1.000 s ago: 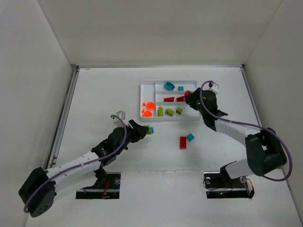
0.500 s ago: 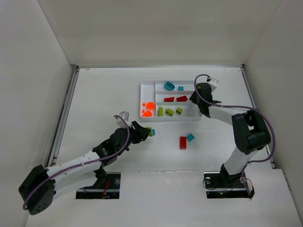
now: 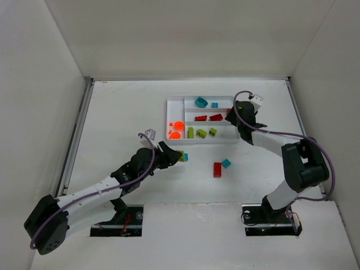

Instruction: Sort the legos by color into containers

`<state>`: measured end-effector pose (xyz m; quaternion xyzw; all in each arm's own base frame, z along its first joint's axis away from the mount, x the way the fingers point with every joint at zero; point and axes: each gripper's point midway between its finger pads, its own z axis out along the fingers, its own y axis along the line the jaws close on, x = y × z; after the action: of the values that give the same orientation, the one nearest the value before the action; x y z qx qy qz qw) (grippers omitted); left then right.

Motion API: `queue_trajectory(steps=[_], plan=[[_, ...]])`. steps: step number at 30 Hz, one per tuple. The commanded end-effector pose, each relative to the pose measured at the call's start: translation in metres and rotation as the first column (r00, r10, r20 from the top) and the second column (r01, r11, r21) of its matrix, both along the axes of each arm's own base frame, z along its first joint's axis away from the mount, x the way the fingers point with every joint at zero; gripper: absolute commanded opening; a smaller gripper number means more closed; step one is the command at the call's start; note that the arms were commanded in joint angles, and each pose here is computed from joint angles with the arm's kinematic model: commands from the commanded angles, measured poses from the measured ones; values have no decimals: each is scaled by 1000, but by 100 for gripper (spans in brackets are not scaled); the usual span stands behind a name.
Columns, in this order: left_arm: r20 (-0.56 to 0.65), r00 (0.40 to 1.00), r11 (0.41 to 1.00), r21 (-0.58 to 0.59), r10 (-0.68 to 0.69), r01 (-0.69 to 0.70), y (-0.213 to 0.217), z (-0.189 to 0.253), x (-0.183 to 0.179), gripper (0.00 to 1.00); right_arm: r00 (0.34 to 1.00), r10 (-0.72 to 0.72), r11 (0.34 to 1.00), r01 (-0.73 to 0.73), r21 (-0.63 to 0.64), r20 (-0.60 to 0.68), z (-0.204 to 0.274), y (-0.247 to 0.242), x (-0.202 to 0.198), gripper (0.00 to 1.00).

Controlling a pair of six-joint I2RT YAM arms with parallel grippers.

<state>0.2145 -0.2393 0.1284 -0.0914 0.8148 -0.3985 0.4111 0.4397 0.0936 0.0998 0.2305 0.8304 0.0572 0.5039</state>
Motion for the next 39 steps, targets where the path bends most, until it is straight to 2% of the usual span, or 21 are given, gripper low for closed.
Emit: queue_trajectory(steps=[1, 5, 8, 11, 13, 15, 19, 26, 35, 39], plan=[[4, 999, 995, -89, -41, 41, -12, 27, 3, 20, 994, 44, 999, -46, 18, 105, 31, 15, -14, 64], [-28, 998, 991, -123, -57, 53, -10, 28, 4, 20, 966, 200, 978, -206, 19, 166, 45, 54, -50, 56], [-57, 995, 985, -158, -83, 73, -10, 31, 3, 20, 894, 401, 911, -412, 15, 200, 58, 101, -88, 48], [-77, 992, 979, -189, -98, 81, -8, 34, 3, 20, 758, 609, 783, -621, -24, 234, 70, 148, -137, 45], [-91, 989, 975, -204, -114, 93, -9, 34, 1, 20, 636, 731, 667, -742, -65, 246, 76, 175, -173, 50], [-103, 985, 969, -218, -138, 113, -10, 36, -2, 20, 544, 798, 581, -809, -90, 260, 81, 194, -199, 60], [-137, 978, 965, -231, -160, 125, -9, 34, -7, 20, 443, 860, 484, -866, -128, 253, 85, 216, -227, 68], [-169, 966, 957, -247, -198, 153, -7, 35, -14, 21, 308, 932, 340, -926, -163, 192, 79, 239, -257, 81], [-181, 949, 938, -281, -258, 202, -13, 41, -18, 22, 264, 949, 297, -932, -208, 171, 78, 254, -256, 85], [-191, 930, 922, -297, -313, 249, -17, 41, -27, 22, 214, 961, 249, -943, -219, 174, 80, 260, -261, 87]])
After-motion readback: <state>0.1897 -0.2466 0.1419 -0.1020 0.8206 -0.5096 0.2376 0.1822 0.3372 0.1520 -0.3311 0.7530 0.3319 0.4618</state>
